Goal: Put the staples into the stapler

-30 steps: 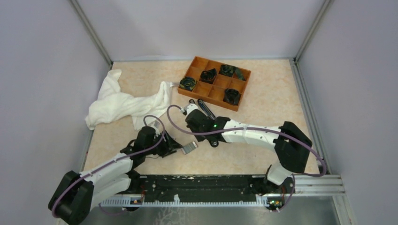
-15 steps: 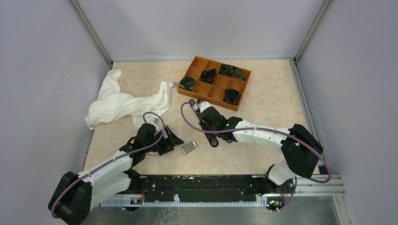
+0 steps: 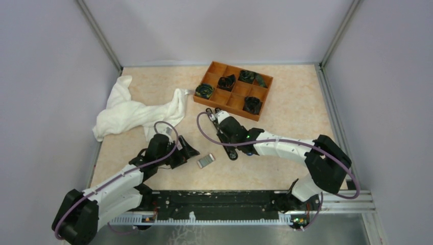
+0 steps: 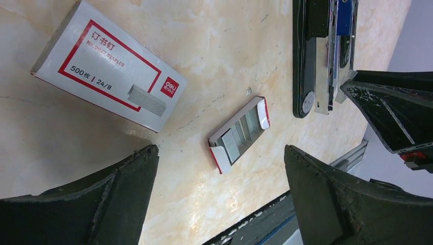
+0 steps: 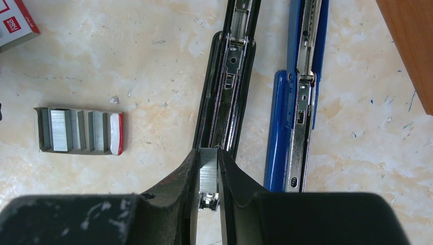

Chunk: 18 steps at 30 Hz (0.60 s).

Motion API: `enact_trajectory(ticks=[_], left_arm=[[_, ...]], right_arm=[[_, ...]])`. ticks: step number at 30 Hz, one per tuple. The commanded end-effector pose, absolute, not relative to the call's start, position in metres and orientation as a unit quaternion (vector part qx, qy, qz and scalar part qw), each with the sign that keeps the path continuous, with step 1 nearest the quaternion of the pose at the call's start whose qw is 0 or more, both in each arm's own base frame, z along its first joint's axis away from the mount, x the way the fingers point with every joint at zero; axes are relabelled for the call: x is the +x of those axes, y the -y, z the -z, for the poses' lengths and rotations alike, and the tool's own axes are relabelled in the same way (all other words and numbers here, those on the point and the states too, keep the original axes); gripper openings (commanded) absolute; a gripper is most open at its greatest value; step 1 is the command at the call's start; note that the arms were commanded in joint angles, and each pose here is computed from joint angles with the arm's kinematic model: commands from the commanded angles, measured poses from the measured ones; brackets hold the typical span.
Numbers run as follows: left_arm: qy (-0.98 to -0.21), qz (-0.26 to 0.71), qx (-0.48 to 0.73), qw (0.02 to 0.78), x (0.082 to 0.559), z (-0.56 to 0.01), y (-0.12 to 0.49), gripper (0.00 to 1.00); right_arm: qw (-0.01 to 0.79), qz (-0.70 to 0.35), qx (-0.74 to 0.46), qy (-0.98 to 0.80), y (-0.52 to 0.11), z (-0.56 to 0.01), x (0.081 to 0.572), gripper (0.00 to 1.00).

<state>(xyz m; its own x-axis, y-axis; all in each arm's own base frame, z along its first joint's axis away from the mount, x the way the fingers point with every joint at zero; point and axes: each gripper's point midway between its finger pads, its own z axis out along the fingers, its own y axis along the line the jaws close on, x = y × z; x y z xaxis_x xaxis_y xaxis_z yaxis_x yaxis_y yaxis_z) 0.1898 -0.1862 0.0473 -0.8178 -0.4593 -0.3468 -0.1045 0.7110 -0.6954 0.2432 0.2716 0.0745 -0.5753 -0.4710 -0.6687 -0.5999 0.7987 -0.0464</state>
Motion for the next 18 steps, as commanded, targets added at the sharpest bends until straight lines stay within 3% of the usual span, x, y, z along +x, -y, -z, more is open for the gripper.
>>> enact_trajectory(ticks=[1, 18], left_arm=[[-0.894, 0.328, -0.153, 0.263, 0.192, -0.047, 0.182, 0.99], [-0.895, 0.332, -0.148, 0.258, 0.192, -0.047, 0.185, 0.99]], right_arm=[[0.365, -0.09, -0.299, -0.877, -0.272, -0.078, 0.252, 0.16], [0.351, -0.083, -0.298, -0.884, -0.268, -0.064, 0.249, 0.16]])
